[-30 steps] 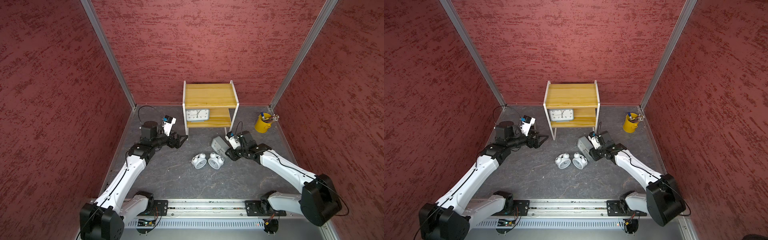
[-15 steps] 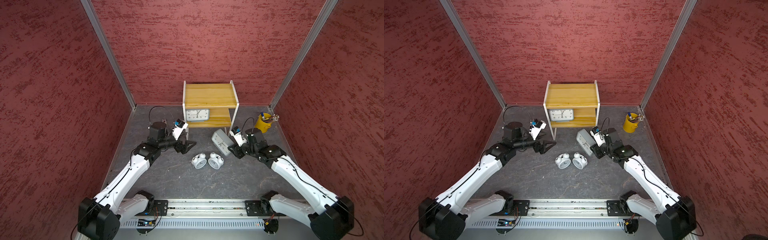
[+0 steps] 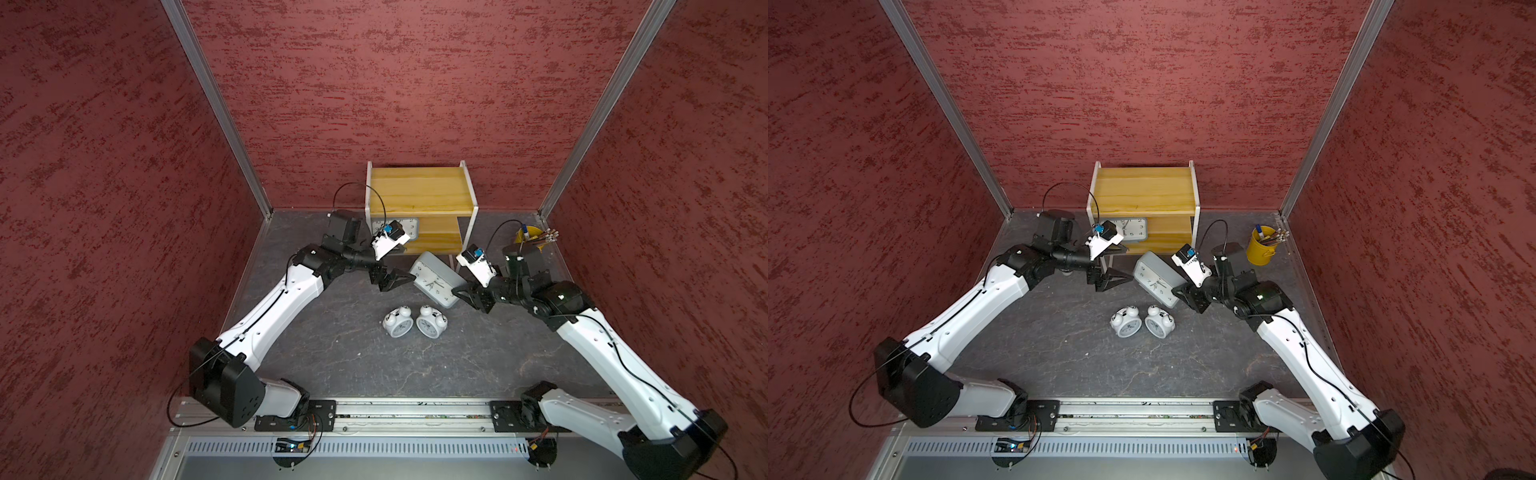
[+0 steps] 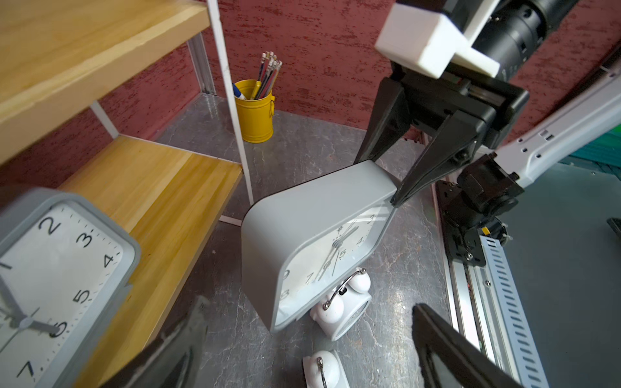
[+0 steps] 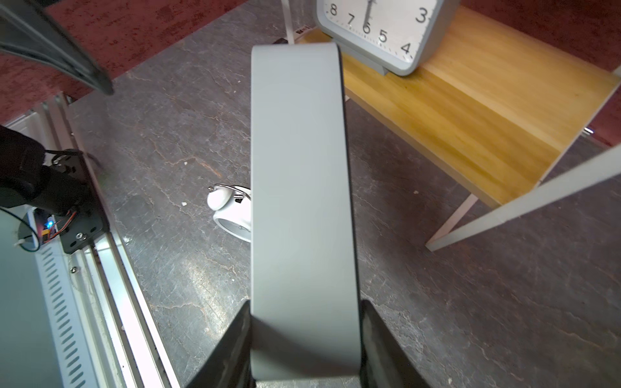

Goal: Place the alarm clocks on the shelf by style
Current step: Pick up the alarm from the center of the board, then adjust the shelf at the center of the board.

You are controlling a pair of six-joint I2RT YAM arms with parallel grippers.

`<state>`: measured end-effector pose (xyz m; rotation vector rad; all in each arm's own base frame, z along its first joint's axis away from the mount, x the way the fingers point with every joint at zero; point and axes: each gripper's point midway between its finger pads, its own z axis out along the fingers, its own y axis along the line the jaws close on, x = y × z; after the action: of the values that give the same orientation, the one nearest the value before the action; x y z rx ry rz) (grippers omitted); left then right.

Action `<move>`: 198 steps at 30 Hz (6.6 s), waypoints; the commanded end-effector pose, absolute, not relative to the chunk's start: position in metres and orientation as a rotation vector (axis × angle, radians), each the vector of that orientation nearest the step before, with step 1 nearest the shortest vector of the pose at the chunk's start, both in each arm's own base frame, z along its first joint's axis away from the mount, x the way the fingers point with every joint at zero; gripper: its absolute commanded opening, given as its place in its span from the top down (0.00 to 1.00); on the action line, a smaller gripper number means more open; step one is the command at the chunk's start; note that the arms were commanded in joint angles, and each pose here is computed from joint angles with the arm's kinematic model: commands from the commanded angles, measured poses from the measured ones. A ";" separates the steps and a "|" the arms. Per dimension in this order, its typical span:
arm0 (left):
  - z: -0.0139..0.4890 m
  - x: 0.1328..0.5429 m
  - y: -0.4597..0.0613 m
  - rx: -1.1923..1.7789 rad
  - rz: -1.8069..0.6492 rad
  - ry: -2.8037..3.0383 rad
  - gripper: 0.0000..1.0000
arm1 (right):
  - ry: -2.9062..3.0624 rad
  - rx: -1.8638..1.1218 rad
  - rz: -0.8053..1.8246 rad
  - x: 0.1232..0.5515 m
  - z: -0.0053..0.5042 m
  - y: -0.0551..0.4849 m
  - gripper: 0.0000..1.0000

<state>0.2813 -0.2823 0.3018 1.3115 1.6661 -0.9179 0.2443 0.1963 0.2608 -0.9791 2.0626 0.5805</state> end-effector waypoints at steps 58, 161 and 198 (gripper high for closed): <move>0.337 0.278 -0.273 1.305 -1.156 1.565 1.00 | 1.788 -0.970 0.654 0.256 0.313 0.218 0.35; 0.313 0.411 -0.175 0.564 -0.658 1.772 0.45 | 1.483 -0.206 0.457 0.365 0.522 0.042 0.81; 0.285 0.443 -0.137 0.416 -0.451 1.835 0.65 | 1.718 -0.461 0.558 0.390 0.352 0.069 0.74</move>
<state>0.4364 -0.1506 0.2810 0.4442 1.8536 -0.4982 0.3899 0.0560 0.3215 -0.3328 1.8724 0.5497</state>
